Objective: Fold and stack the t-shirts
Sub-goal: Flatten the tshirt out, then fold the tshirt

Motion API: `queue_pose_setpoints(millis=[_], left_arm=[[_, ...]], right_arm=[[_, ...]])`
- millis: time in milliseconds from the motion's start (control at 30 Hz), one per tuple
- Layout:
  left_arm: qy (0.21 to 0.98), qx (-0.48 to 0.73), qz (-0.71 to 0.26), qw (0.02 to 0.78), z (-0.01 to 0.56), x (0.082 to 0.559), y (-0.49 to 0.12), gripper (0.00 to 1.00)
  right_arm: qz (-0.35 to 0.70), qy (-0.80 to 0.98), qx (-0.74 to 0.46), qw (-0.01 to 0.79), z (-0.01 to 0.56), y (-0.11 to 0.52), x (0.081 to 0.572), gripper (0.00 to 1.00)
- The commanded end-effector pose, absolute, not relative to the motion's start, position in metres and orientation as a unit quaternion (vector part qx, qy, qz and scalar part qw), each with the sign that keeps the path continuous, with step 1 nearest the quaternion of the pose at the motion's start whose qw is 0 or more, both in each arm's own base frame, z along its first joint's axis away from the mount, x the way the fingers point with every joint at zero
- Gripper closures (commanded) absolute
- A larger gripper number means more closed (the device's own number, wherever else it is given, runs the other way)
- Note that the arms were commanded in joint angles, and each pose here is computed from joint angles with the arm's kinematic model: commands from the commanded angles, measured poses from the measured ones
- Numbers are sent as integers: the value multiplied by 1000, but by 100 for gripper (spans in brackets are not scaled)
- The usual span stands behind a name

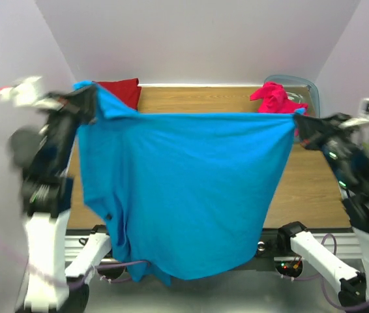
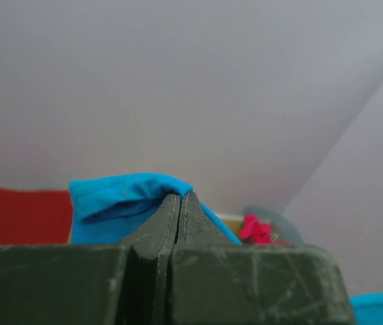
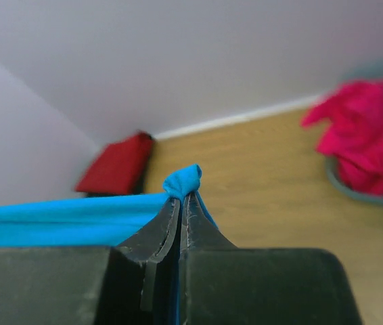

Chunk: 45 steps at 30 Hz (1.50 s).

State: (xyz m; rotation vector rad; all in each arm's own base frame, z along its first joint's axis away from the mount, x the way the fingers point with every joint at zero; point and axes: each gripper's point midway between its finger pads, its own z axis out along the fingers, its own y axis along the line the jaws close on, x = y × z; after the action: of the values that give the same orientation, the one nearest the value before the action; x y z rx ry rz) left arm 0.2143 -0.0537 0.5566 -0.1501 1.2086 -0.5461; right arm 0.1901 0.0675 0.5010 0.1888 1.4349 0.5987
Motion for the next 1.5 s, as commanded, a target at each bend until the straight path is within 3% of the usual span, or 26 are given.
queue_pose_setpoints(millis=[0, 233, 300, 600, 900, 1267, 1467], left_arm=[[602, -33, -242, 761, 490, 319, -70, 100], [734, -23, -217, 643, 307, 465, -86, 100], [763, -28, -215, 608, 264, 500, -90, 100], [797, -41, -214, 563, 205, 559, -95, 100], [809, -60, -213, 545, 187, 531, -98, 100], [813, -167, -201, 520, 173, 435, -101, 100], [837, -267, -132, 459, 137, 379, -95, 100]], right_arm=[[153, 695, 203, 672, 422, 42, 271, 100], [-19, 770, 267, 579, 280, 30, 373, 100], [-35, 769, 268, 579, 272, 32, 394, 100], [-96, 810, 249, 522, 201, 24, 485, 100], [-98, 820, 241, 509, 184, 22, 489, 99], [-113, 822, 231, 508, 184, 14, 484, 99], [-114, 820, 226, 513, 192, 11, 476, 100]])
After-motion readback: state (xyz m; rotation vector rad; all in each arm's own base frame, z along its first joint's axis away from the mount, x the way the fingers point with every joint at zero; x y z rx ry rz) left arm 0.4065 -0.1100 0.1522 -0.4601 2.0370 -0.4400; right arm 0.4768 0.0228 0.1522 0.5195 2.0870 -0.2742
